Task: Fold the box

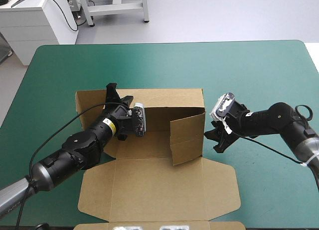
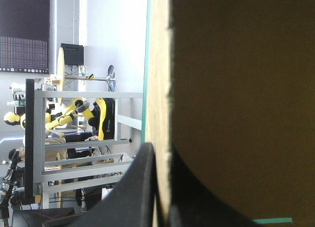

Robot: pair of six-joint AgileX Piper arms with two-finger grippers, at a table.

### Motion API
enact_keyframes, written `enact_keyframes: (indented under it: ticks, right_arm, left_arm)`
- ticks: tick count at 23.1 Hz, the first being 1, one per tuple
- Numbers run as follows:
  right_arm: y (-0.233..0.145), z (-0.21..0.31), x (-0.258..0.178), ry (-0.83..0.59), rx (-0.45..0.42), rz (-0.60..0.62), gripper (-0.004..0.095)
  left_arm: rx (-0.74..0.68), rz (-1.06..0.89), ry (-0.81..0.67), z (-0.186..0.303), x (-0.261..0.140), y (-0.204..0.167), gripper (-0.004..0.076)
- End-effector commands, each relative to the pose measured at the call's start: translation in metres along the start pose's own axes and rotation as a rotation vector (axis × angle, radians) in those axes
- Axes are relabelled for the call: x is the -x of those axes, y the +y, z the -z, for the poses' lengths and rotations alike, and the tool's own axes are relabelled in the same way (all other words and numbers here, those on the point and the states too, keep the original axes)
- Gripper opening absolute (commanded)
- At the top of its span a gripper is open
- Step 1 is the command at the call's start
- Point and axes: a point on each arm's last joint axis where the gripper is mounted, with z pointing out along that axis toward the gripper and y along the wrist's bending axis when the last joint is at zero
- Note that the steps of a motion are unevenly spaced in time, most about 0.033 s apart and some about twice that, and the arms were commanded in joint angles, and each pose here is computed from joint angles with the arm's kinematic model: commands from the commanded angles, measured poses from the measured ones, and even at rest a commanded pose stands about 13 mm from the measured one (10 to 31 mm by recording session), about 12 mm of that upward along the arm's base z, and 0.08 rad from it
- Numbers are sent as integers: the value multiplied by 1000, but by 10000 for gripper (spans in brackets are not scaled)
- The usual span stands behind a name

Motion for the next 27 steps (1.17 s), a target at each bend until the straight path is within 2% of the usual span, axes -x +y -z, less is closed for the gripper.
enact_keyframes:
  ticks: [1, 7, 11, 16, 22, 27]
  right_arm:
    - [5, 13, 12, -72, -4, 7, 473]
    - [6, 13, 14, -91, -2, 8, 473]
    - [4, 13, 21, -170, -14, -10, 475]
    - [11, 1, 30, -187, -22, 6, 599]
    - [19, -11, 40, -153, -105, -10, 607]
    - [12, -22, 45, -137, -185, -77, 607]
  left_arm:
    - [36, 55, 47, 4, -3, 9, -8]
    - [46, 61, 5, 4, 1, 10, -8]
    - [42, 67, -8, 4, 2, 10, -8]
    - [40, 113, -8, 4, 2, 9, -8]
    - [37, 178, 30, 4, -1, 9, -8]
    - [30, 183, 18, 6, 6, 6, -8]
